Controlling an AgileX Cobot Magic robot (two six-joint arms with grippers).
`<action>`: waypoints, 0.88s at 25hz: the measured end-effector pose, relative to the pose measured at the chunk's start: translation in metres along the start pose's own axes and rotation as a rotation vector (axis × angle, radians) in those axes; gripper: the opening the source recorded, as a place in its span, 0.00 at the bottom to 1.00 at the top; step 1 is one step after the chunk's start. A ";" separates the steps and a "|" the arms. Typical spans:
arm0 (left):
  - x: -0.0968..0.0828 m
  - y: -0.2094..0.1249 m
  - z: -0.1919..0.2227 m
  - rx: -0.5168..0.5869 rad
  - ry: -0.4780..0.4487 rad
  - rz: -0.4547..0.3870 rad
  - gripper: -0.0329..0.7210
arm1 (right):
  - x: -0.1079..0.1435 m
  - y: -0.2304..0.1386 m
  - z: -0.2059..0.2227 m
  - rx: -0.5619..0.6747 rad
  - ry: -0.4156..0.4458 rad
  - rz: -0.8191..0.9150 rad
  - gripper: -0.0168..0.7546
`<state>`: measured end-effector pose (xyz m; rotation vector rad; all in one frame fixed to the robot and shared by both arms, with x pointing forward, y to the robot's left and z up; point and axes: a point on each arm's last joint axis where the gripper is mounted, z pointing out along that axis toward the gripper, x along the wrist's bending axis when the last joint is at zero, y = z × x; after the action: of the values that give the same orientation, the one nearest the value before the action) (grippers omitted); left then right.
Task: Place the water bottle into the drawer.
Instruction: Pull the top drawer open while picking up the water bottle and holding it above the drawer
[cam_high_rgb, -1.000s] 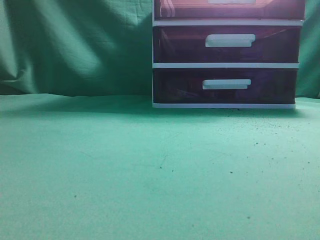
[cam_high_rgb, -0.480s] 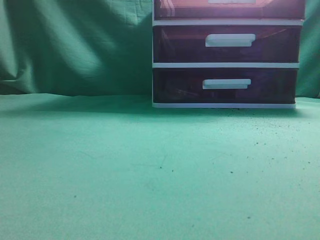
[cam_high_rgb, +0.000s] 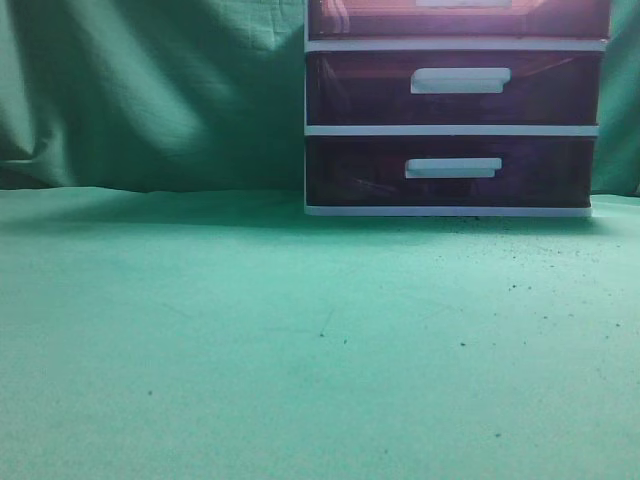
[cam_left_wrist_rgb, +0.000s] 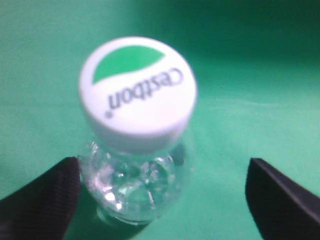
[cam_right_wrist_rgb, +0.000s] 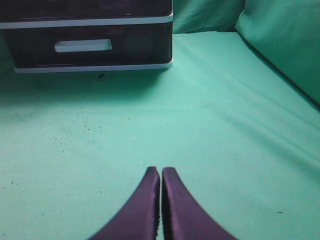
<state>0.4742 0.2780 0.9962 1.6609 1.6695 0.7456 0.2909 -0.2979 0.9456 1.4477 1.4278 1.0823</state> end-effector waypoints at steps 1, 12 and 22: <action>0.000 0.000 0.003 -0.003 -0.006 -0.003 0.86 | 0.000 0.000 0.000 0.000 0.000 0.000 0.02; 0.007 0.002 0.028 -0.060 -0.057 -0.041 0.61 | 0.000 0.000 0.000 0.000 0.000 0.000 0.02; 0.003 0.007 0.020 -0.099 -0.082 0.085 0.38 | 0.000 0.000 0.000 0.000 0.000 0.000 0.02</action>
<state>0.4946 0.2796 0.9890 1.6778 1.4895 0.7772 0.2909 -0.2979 0.9456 1.4477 1.4278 1.0823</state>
